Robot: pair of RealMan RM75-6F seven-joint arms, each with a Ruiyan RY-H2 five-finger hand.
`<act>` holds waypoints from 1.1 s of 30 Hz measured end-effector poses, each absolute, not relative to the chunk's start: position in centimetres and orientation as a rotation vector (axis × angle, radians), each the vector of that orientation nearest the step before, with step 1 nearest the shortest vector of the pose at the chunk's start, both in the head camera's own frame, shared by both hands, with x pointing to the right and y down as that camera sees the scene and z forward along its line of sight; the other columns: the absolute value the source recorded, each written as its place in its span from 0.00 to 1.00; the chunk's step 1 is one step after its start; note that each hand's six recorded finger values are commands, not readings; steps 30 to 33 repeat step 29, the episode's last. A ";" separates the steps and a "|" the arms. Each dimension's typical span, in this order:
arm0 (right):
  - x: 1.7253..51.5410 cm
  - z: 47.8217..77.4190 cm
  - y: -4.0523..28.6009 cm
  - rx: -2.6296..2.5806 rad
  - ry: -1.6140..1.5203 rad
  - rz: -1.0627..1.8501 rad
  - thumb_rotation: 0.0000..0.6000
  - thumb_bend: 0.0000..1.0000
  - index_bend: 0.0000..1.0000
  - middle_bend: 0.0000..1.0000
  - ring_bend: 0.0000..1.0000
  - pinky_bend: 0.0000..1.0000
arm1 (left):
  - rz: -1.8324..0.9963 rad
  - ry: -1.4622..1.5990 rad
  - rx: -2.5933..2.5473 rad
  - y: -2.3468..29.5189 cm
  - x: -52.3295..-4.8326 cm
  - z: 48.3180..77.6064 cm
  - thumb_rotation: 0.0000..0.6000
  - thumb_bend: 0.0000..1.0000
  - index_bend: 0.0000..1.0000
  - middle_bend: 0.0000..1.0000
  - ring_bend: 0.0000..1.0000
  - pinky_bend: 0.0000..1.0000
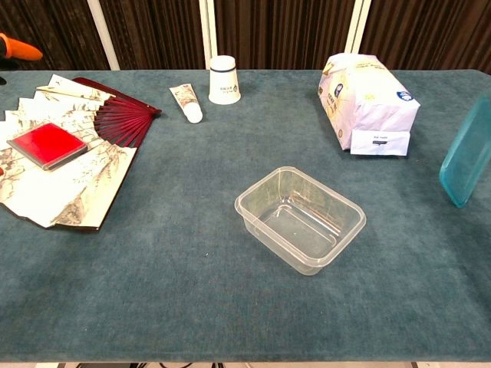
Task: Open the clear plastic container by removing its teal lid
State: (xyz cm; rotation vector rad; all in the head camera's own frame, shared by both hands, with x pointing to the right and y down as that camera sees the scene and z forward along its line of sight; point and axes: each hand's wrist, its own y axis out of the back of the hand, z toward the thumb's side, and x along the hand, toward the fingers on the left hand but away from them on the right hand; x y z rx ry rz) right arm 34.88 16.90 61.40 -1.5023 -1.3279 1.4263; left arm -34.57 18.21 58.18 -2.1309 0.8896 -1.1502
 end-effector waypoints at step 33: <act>44.4 52.3 23.0 -1.536 -1.204 1.430 1.00 0.20 0.00 0.00 0.00 0.00 | -1.186 0.822 -1.626 23.4 -41.5 55.7 1.00 0.00 0.00 0.00 0.00 0.00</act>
